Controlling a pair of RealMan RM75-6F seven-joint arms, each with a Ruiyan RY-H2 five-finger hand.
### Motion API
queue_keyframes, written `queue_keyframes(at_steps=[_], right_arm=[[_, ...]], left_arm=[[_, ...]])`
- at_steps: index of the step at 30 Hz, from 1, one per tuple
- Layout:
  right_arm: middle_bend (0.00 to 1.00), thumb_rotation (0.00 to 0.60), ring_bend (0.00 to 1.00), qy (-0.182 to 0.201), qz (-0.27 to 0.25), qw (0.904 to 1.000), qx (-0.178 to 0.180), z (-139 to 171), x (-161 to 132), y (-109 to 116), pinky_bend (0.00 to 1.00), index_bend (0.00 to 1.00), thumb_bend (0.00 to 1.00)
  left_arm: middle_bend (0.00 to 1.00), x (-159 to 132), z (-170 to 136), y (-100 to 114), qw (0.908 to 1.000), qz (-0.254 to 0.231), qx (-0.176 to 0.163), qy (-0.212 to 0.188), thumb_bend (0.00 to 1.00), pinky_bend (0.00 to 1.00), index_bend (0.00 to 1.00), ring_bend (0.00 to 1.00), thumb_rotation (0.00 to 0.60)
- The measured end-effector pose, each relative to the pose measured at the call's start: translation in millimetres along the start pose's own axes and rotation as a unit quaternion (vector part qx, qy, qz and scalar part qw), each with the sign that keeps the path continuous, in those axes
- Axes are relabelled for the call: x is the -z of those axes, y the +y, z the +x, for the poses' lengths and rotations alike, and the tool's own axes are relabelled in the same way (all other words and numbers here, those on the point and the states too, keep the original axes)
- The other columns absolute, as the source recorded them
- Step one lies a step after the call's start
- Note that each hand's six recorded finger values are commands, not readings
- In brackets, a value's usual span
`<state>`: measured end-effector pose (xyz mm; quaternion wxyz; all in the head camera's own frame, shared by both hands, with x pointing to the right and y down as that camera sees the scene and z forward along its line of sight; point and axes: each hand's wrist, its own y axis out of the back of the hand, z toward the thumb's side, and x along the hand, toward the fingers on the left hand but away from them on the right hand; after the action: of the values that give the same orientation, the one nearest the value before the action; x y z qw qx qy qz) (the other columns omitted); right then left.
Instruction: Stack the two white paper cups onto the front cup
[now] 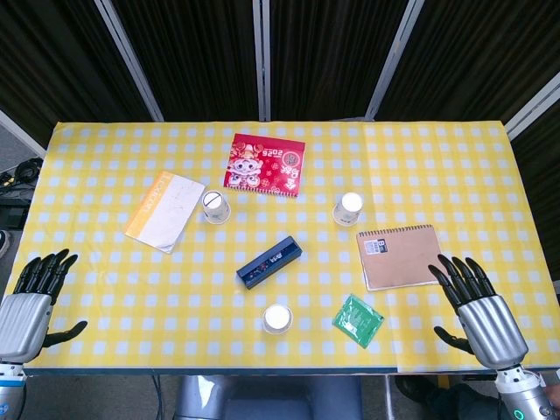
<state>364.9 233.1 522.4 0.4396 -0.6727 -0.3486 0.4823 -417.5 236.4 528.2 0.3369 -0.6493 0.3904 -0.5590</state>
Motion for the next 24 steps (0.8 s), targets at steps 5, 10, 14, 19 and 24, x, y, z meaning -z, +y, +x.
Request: queue_keyframes(at_steps=[5, 10, 14, 19, 24], right_arm=[[0.00, 0.600, 0.00, -0.001, -0.001, 1.0000, -0.003, 0, 0, -1, 0.00, 0.00, 0.00], [0.00, 0.600, 0.00, -0.007, -0.005, 0.9999, -0.010, -1, 2, -4, 0.00, 0.00, 0.00], [0.00, 0.600, 0.00, -0.017, -0.010, 0.9996, -0.021, -9, 7, -10, 0.00, 0.00, 0.00], [0.00, 0.600, 0.00, -0.010, -0.021, 0.9989, -0.042, -44, 10, -19, 0.01, 0.02, 0.00], [0.08, 0.600, 0.02, 0.015, -0.029, 0.9973, -0.066, -104, 3, -23, 0.15, 0.10, 0.00]], left_arm=[[0.00, 1, 1, -1, 1.0000, 0.000, 0.002, 0.001, 0.00, 0.00, 0.00, 0.00, 0.600], [0.00, 0, 1, -1, 1.0000, -0.004, 0.004, 0.001, 0.00, 0.00, 0.00, 0.00, 0.600], [0.00, 0, 2, -1, 1.0000, -0.009, 0.004, 0.001, 0.00, 0.00, 0.00, 0.00, 0.600], [0.00, 1, 5, 3, 0.9999, -0.012, -0.004, 0.002, 0.00, 0.00, 0.00, 0.00, 0.600], [0.00, 5, 8, 4, 0.9998, -0.016, -0.003, 0.010, 0.00, 0.00, 0.00, 0.00, 0.600]])
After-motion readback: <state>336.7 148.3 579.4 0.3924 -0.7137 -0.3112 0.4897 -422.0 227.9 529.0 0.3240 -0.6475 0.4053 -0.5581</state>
